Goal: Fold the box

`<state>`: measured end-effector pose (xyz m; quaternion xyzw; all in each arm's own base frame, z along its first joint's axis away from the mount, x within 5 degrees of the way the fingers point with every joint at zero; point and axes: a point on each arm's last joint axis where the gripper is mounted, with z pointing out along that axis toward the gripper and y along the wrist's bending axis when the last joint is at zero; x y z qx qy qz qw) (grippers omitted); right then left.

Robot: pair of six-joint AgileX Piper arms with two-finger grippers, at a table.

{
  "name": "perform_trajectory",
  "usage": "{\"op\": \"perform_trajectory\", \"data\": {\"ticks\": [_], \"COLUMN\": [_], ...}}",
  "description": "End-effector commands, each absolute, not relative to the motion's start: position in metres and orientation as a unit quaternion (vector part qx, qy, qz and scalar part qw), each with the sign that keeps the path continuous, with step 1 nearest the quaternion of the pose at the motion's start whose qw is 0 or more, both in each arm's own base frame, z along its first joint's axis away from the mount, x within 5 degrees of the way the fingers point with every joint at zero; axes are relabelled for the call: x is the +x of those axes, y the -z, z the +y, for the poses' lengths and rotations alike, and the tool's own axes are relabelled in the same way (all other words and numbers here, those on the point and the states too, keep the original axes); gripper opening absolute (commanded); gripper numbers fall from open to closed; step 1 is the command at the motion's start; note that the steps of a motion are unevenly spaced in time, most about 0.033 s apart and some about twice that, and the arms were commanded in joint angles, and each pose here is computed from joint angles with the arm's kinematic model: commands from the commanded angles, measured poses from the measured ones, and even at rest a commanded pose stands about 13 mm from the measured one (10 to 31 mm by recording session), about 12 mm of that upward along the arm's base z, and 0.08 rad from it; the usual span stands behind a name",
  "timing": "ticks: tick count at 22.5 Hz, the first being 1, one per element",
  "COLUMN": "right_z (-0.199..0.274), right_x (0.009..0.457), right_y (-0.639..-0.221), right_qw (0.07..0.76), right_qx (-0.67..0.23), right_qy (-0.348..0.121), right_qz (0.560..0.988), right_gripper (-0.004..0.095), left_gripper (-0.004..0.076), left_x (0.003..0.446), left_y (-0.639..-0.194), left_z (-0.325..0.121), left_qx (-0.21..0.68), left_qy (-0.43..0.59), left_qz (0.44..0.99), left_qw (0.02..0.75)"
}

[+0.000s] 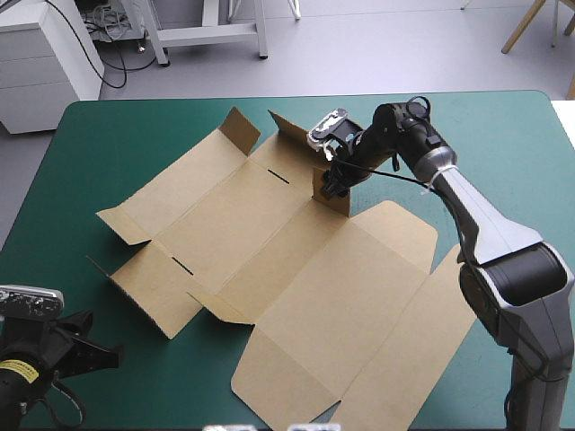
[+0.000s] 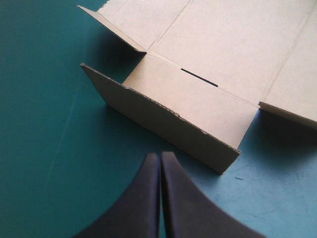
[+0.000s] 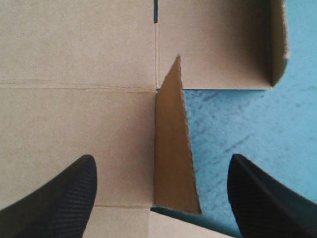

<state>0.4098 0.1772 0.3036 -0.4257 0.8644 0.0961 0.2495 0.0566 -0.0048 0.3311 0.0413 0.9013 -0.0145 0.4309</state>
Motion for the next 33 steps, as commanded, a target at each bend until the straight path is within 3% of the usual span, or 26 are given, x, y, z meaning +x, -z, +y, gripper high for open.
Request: {"op": "perform_trajectory", "data": {"ticks": [1,7,10,14,15,16,17,23,33], "right_z": [0.187,0.192,0.193,0.194,0.194,0.194,0.194,0.194,0.215], "right_x": [0.410,0.420,0.422,0.425,0.426,0.426,0.427,0.428,0.418], "right_y": [-0.327,-0.309,-0.302,-0.293,-0.292,-0.291,-0.291,-0.295,-0.296], "right_qw": [0.306,0.302,0.295,0.286,0.285,0.286,0.287,0.303,0.321], "right_qx": [-0.427,-0.430,-0.430,-0.430,-0.430,-0.433,-0.436,-0.521,-0.731], "right_qy": [-0.095,-0.091,-0.094,-0.094,-0.094,-0.090,-0.086,-0.055,0.001], "right_qz": [0.846,0.846,0.848,0.851,0.851,0.850,0.848,0.796,0.602], "right_gripper": [0.0680,0.0662,0.0588,0.0289,0.0201,0.0045,-0.0022,-0.0019,-0.0019], "left_gripper": [-0.0010,-0.0010,-0.0010,-0.0010,-0.0010,-0.0010,-0.0010,-0.0010,-0.0010], "left_x": [0.060,0.059,0.059,0.059,0.059,0.059,0.059,0.059,0.059], "left_y": [-0.342,-0.342,-0.342,-0.342,-0.342,-0.342,-0.342,-0.342,-0.342], "left_z": [-0.006,-0.006,-0.006,-0.006,-0.006,-0.007,-0.007,-0.007,-0.007], "left_qx": [0.037,0.037,0.037,0.037,0.037,0.037,0.037,0.037,0.034], "left_qy": [0.023,0.023,0.023,0.023,0.025,0.027,0.027,0.027,0.029], "left_qz": [0.890,0.892,0.892,0.892,0.892,0.892,0.892,0.892,0.892], "left_qw": [0.455,0.449,0.449,0.449,0.449,0.449,0.449,0.449,0.449]}}
